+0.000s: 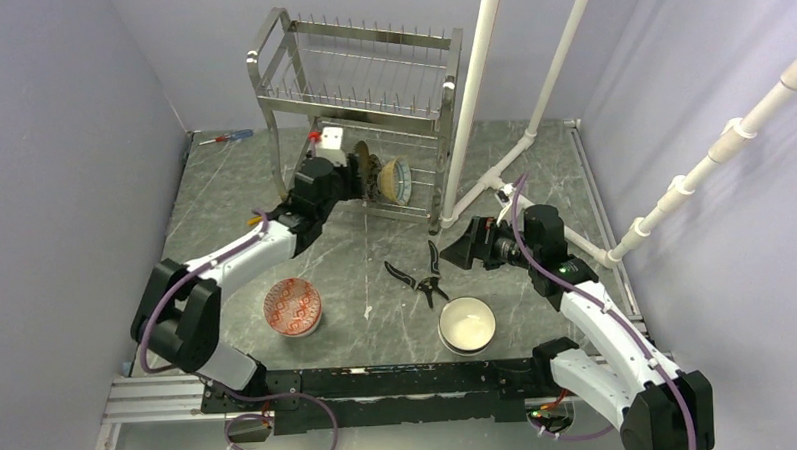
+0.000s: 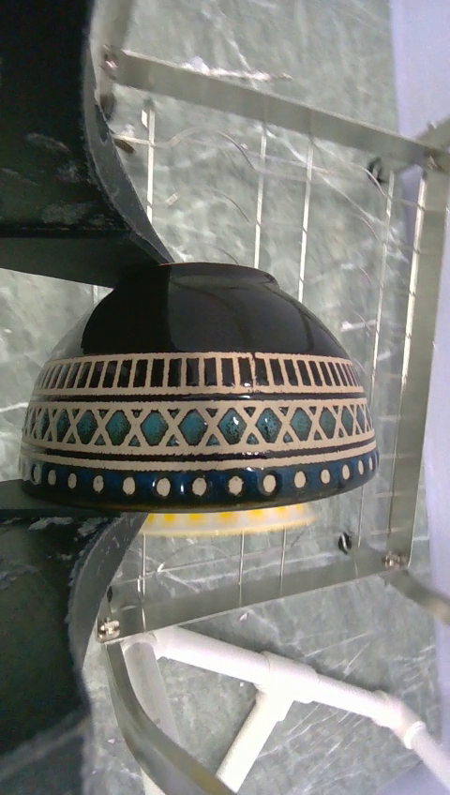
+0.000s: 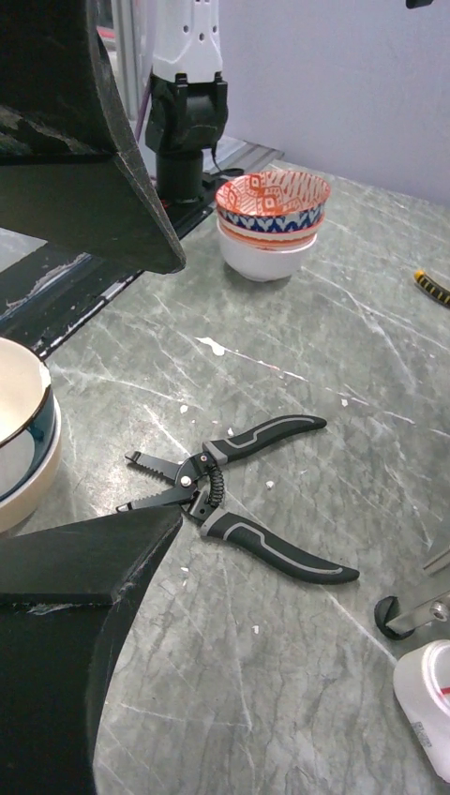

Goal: Load the bowls into the dish rack
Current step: Place the bowl in the dish rack.

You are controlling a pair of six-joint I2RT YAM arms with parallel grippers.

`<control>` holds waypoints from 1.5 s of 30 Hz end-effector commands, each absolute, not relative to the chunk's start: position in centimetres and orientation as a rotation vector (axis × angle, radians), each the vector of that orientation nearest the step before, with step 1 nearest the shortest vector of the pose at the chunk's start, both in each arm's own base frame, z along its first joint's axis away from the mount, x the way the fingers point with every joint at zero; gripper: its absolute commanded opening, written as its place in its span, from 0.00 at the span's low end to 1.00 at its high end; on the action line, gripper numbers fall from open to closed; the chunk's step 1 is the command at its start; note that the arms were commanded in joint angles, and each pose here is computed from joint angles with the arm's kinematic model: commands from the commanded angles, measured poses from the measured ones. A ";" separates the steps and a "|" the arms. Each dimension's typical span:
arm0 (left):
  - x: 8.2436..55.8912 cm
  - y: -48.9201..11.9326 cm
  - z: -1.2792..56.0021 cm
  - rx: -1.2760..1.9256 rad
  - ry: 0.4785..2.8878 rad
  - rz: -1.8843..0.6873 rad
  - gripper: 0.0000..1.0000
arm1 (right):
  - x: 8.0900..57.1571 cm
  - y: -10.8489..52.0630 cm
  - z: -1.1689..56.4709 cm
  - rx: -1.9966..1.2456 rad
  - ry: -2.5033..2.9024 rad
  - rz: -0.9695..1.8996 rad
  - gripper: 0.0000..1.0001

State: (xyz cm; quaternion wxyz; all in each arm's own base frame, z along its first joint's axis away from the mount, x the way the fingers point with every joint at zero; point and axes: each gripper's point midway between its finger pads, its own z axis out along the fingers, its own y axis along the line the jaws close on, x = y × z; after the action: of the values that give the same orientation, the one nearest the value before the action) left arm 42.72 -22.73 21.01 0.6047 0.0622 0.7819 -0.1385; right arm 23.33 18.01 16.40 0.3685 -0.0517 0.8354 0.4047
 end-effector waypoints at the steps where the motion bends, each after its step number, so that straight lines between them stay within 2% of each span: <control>1: 42.3 -20.5 27.8 0.020 1.635 -0.470 0.20 | 23.9 18.4 17.6 -0.157 2.087 1.063 1.00; 12: 43.8 -14.7 25.4 -0.018 1.696 -0.262 0.19 | 24.0 18.5 17.2 -0.155 2.097 1.069 1.00; 22: 46.3 -15.6 23.1 0.099 1.702 -0.187 0.18 | 24.2 18.5 16.9 -0.150 2.107 1.067 1.00; 45: 50.8 -16.5 19.4 0.123 1.740 -0.108 0.16 | 24.3 18.4 16.5 -0.134 2.121 1.056 1.00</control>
State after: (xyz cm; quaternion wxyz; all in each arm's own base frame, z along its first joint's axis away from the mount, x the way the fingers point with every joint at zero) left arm 48.09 -15.99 13.67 0.5696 0.0634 0.8182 -0.0450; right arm 23.76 18.20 15.63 0.3562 -0.0452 0.8408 0.4050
